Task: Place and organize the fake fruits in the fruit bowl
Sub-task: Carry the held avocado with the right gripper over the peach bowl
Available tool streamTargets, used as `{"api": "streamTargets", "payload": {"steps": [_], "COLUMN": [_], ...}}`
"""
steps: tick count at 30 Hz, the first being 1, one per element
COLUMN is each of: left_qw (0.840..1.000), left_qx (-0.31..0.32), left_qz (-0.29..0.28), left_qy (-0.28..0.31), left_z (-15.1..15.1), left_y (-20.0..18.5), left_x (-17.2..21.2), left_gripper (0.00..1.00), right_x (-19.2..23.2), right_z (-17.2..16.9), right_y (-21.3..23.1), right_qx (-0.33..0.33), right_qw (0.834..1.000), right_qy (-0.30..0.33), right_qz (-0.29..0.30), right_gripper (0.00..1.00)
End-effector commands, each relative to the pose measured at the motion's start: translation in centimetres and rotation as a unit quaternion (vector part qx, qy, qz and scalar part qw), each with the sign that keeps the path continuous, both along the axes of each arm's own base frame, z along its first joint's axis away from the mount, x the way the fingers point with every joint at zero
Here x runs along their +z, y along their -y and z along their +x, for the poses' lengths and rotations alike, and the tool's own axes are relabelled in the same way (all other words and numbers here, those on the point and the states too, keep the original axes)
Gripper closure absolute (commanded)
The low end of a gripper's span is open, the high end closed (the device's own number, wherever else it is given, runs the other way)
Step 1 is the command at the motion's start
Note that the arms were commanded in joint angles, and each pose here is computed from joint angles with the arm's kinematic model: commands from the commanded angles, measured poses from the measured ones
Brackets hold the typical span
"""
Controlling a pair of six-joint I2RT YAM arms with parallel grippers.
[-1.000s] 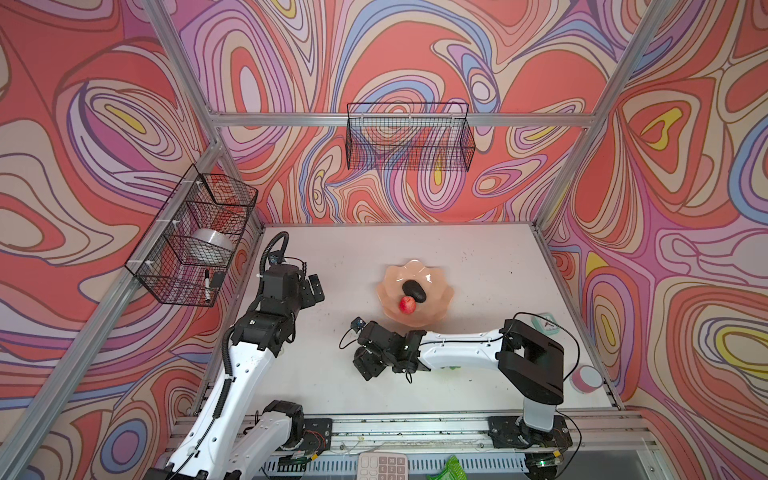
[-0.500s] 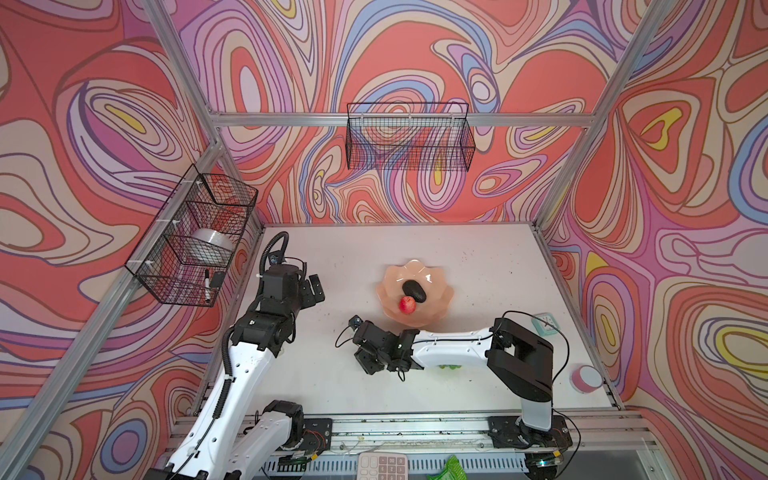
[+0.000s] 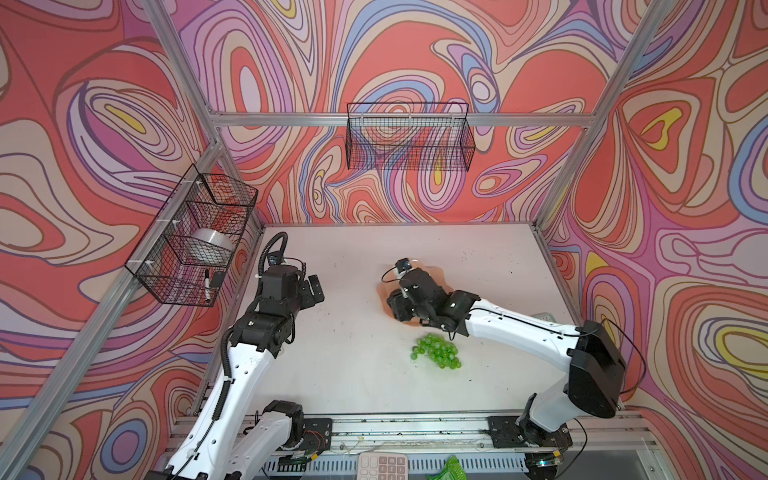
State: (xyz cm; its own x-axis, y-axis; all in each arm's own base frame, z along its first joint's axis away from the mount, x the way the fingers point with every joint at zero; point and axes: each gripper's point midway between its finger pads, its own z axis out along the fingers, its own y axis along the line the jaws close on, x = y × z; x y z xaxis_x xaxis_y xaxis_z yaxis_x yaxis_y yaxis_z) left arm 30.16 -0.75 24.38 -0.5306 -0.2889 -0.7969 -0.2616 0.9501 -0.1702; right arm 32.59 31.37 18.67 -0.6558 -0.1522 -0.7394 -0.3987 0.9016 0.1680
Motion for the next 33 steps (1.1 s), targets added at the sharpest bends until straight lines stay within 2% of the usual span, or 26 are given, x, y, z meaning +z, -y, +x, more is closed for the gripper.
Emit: {"api": "streamTargets", "payload": {"steps": [1, 4, 10, 19, 25, 33], "left_qw": [1.0, 1.0, 1.0, 1.0, 1.0, 1.0], "left_qx": [0.004, 0.004, 0.005, 0.005, 0.002, -0.001], "left_qz": [-0.005, -0.005, -0.005, -0.012, -0.016, -0.022], "left_qy": [-0.003, -0.002, -0.003, -0.005, -0.004, -0.005], "left_z": [-0.6, -0.7, -0.7, -0.7, -0.6, -0.5], "left_y": [-0.2, -0.2, -0.2, -0.1, 0.1, 0.3], "left_x": [0.0, 0.0, 0.0, -0.4, -0.5, -0.6], "left_gripper": [0.0, 0.0, 0.0, 0.0, 0.0, 0.0], "right_x": [-1.8, -2.6, -5.9, -8.6, -9.5, -11.1], "right_z": [2.5, 4.2, 5.0, 4.9, 4.7, 4.7], "right_y": [5.0, 7.4, 8.5, 8.8, 9.1, 8.8], "right_qx": [-0.068, -0.118, -0.175, -0.257, -0.287, -0.298], "right_qw": [0.996, 0.992, 0.982, 0.96, 0.949, 0.943], "right_qy": [-0.024, -0.037, -0.064, -0.093, -0.101, -0.118], "right_qz": [-0.043, -0.039, -0.029, 0.053, 0.078, 0.088], "right_gripper": [0.53, 0.53, 0.53, 0.53, 0.53, 0.49]}}
